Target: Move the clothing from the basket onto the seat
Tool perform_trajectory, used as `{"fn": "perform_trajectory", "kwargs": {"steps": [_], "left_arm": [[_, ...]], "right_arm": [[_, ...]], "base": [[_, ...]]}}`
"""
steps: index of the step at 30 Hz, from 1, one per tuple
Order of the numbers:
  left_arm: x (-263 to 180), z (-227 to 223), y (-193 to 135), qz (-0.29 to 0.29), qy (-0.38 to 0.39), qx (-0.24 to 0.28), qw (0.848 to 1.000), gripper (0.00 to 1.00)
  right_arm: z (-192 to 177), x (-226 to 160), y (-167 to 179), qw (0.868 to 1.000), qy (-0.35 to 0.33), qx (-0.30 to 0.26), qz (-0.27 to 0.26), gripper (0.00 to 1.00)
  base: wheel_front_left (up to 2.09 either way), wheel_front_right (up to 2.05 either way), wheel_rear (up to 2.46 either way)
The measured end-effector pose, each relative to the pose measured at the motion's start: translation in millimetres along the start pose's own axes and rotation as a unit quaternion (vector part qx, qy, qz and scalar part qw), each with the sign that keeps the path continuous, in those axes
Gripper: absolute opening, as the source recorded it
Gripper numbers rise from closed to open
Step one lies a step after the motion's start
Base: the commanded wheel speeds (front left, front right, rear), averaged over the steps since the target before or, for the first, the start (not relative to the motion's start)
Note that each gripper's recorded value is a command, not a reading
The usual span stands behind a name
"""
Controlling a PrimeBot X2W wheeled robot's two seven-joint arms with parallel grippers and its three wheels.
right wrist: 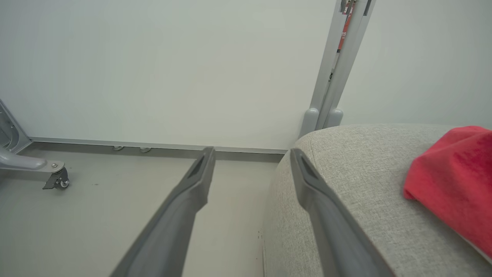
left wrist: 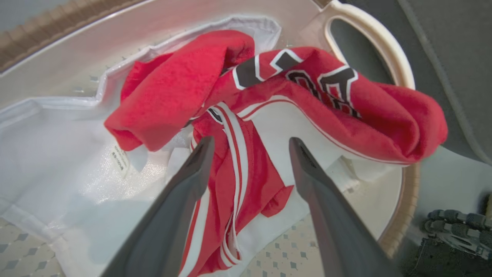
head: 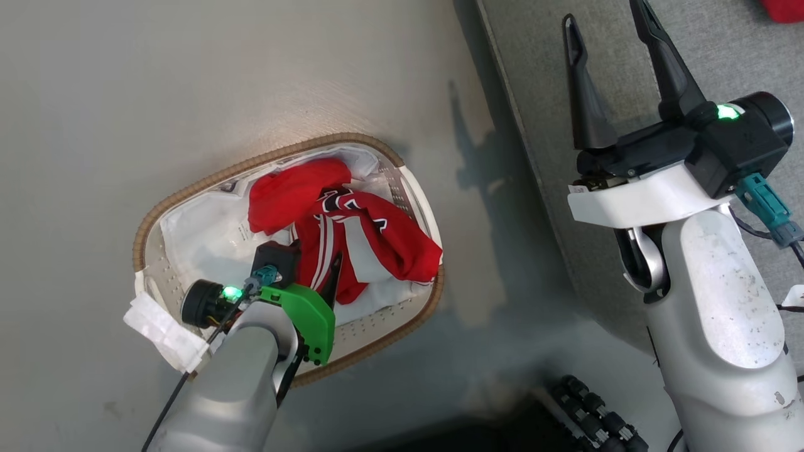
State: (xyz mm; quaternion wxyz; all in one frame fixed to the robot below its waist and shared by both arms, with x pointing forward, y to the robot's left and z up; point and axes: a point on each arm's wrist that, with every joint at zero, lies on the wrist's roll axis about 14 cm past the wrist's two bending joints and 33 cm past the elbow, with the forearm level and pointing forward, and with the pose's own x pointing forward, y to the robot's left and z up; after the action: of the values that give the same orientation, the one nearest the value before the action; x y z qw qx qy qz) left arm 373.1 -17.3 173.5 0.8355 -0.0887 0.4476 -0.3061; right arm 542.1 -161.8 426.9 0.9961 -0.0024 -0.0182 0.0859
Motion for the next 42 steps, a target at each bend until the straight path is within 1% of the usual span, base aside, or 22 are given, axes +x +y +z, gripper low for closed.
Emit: {"fn": "perform_trajectory", "kwargs": {"steps": [6, 12, 17, 23, 29, 34, 35, 36, 37, 42], "left_arm": [[16.0, -19.6, 10.6, 0.001, 0.040, 0.016, 0.999, 1.00], [26.8, -45.0, 24.7, 0.014, 0.105, 0.044, 0.993, 1.00], [36.8, -50.9, 27.4, 0.011, 0.116, 0.041, 0.992, 1.00], [45.4, -63.0, 32.6, 0.009, 0.152, 0.050, 0.987, 1.00], [55.7, -61.4, 38.5, 0.014, 0.161, 0.065, 0.985, 1.00], [56.7, -63.7, 37.4, 0.005, 0.171, 0.076, 0.982, 1.00], [56.4, -63.7, 36.3, 0.001, 0.171, 0.073, 0.983, 0.73], [56.3, -63.6, 35.2, -0.002, 0.172, 0.070, 0.983, 0.35], [56.1, -63.3, 34.3, -0.005, 0.171, 0.067, 0.983, 0.00], [54.5, -54.1, 29.7, -0.014, 0.144, 0.057, 0.988, 0.00]], "right_arm": [[-13.5, 5.6, -3.8, 1.000, 0.005, -0.004, -0.001, 1.00], [-27.8, 10.1, -4.7, 1.000, 0.012, -0.009, 0.001, 1.00], [-36.6, 12.8, -4.1, 1.000, 0.015, -0.015, 0.005, 1.00], [-45.7, 16.3, -3.3, 1.000, 0.017, -0.019, 0.009, 1.00], [-48.0, 20.0, -1.3, 1.000, 0.013, -0.021, 0.014, 1.00], [-46.1, 20.2, -0.8, 1.000, 0.010, -0.022, 0.016, 1.00], [-45.0, 20.4, -0.6, 1.000, 0.008, -0.023, 0.016, 1.00], [-44.2, 20.5, -0.6, 1.000, 0.007, -0.023, 0.016, 1.00], [-43.6, 20.5, -0.5, 1.000, 0.007, -0.023, 0.016, 1.00], [-39.2, 20.4, -2.0, 1.000, 0.005, -0.025, 0.014, 1.00]], "base": [[0.00, 0.00, 0.00], [0.00, 0.00, 0.00], [0.00, 0.00, 0.00], [0.00, 0.00, 0.00], [0.00, 0.00, 0.00], [0.00, 0.00, 0.00], [0.00, 0.00, 0.00], [0.00, 0.00, 0.00], [0.00, 0.00, 0.00], [0.00, 0.00, 0.00]]}}
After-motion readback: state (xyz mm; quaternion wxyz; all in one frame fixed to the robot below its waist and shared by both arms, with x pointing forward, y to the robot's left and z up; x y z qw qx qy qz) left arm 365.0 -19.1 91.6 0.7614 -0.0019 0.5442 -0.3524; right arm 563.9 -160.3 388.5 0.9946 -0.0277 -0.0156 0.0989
